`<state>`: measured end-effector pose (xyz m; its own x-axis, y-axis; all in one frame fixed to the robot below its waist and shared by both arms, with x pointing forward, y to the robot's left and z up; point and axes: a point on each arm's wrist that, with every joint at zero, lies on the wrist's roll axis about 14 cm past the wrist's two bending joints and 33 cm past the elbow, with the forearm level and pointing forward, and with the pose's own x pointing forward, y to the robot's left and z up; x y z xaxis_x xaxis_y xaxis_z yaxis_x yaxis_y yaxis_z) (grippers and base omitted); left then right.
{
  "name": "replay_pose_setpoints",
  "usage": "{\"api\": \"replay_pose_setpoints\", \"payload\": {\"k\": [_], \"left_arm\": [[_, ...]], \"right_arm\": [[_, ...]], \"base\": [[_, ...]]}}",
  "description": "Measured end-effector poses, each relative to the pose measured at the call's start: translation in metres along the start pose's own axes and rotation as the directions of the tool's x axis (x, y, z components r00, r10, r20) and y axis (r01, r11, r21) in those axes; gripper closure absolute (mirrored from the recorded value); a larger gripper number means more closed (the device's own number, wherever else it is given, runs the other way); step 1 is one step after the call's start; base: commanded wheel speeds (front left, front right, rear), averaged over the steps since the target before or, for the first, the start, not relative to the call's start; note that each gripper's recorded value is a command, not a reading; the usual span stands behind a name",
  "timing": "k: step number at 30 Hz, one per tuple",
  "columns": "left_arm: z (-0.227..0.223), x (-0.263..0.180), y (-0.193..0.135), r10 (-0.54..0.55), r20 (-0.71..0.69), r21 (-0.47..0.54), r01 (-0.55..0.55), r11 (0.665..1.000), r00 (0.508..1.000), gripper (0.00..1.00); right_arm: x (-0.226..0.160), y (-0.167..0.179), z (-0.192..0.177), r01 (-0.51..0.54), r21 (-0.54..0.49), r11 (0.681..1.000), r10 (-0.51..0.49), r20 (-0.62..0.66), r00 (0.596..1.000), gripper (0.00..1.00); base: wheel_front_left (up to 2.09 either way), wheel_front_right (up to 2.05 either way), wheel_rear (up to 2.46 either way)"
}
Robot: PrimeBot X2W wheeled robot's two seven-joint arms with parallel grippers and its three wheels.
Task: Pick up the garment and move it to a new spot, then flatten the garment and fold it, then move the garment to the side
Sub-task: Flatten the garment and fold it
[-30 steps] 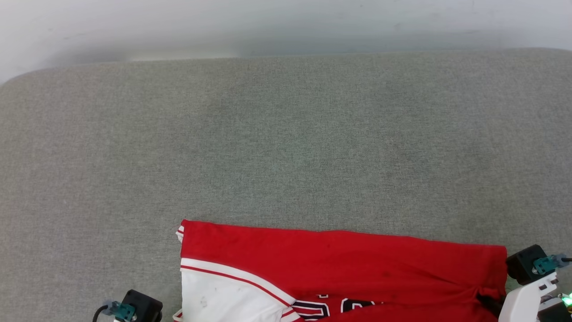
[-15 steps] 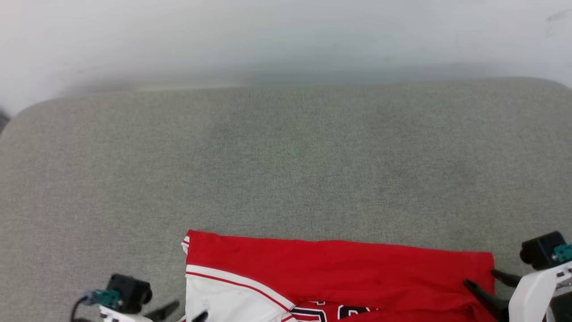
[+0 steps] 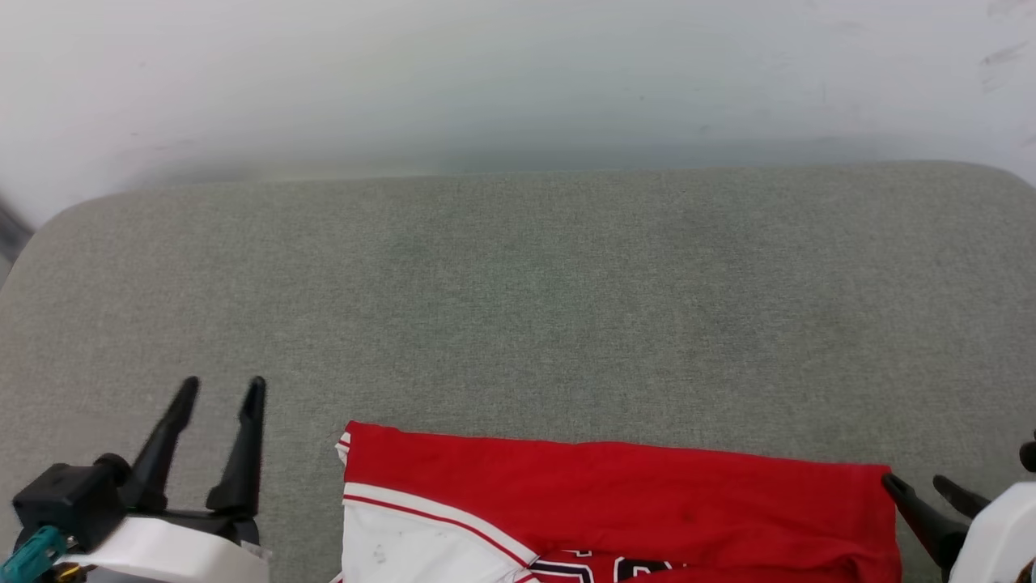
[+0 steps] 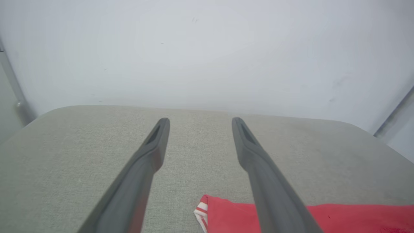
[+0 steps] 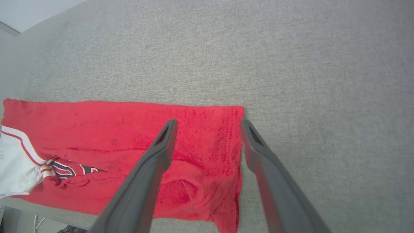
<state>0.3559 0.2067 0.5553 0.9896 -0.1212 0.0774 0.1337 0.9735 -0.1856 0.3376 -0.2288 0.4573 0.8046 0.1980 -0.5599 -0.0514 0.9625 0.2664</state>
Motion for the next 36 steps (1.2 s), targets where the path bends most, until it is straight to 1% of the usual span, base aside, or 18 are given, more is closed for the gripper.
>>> {"api": "replay_pose_setpoints", "payload": {"k": [2, 5, 7, 10, 16, 18, 22, 29, 33, 36], "left_arm": [[0.005, 0.0, 0.01, 0.06, 0.051, 0.013, -0.061, 0.998, 0.997, 0.0], [0.0, -0.003, 0.012, 0.083, 0.066, 0.065, -0.087, 0.994, 0.994, 0.0], [0.008, -0.002, 0.015, 0.12, 0.115, 0.072, -0.129, 0.989, 0.986, 0.0], [0.016, -0.003, 0.017, 0.133, 0.165, 0.115, -0.152, 0.982, 0.977, 0.0], [0.004, -0.007, 0.012, 0.096, 0.147, 0.185, -0.123, 0.975, 0.984, 0.0], [0.0, -0.008, 0.014, 0.106, 0.142, 0.172, -0.13, 0.976, 0.984, 0.0], [-0.009, -0.008, 0.015, 0.102, 0.12, 0.171, -0.121, 0.978, 0.988, 0.0], [-0.016, -0.004, 0.017, 0.1, 0.104, 0.175, -0.117, 0.978, 0.99, 0.0], [-0.018, -0.002, 0.019, 0.104, 0.099, 0.18, -0.12, 0.976, 0.99, 0.0], [-0.019, 0.002, 0.016, 0.099, 0.104, 0.174, -0.116, 0.978, 0.99, 0.0]], "right_arm": [[-0.001, -0.005, -0.008, 0.037, 0.035, 0.999, -0.036, -0.015, 0.999, 0.0], [0.0, -0.012, -0.017, 0.084, 0.079, 0.993, -0.081, -0.034, 0.996, 0.0], [0.0, -0.014, -0.023, 0.106, 0.103, 0.989, -0.101, -0.052, 0.994, 0.0], [0.003, -0.015, -0.031, 0.126, 0.132, 0.983, -0.115, -0.085, 0.99, 0.0], [0.01, -0.023, -0.052, 0.17, 0.146, 0.974, -0.145, -0.168, 0.975, 0.0], [0.014, -0.026, -0.061, 0.183, 0.142, 0.973, -0.152, -0.203, 0.967, 0.0], [0.021, -0.024, -0.078, 0.183, 0.148, 0.972, -0.138, -0.27, 0.953, 0.0], [0.035, -0.015, -0.094, 0.152, 0.142, 0.978, -0.095, -0.345, 0.934, 0.0], [0.041, -0.006, -0.104, 0.124, 0.161, 0.979, -0.055, -0.379, 0.924, 0.0], [0.045, -0.001, -0.109, 0.108, 0.149, 0.983, -0.041, -0.394, 0.918, 0.0]], "base": [[0.0, 0.0, 0.0], [0.0, 0.0, 0.0], [0.0, 0.0, 0.0], [0.0, 0.0, 0.0], [0.0, 0.0, 0.0], [0.0, 0.0, 0.0], [0.0, 0.0, 0.0], [0.0, 0.0, 0.0], [0.0, 0.0, 0.0], [0.0, 0.0, 0.0]]}}
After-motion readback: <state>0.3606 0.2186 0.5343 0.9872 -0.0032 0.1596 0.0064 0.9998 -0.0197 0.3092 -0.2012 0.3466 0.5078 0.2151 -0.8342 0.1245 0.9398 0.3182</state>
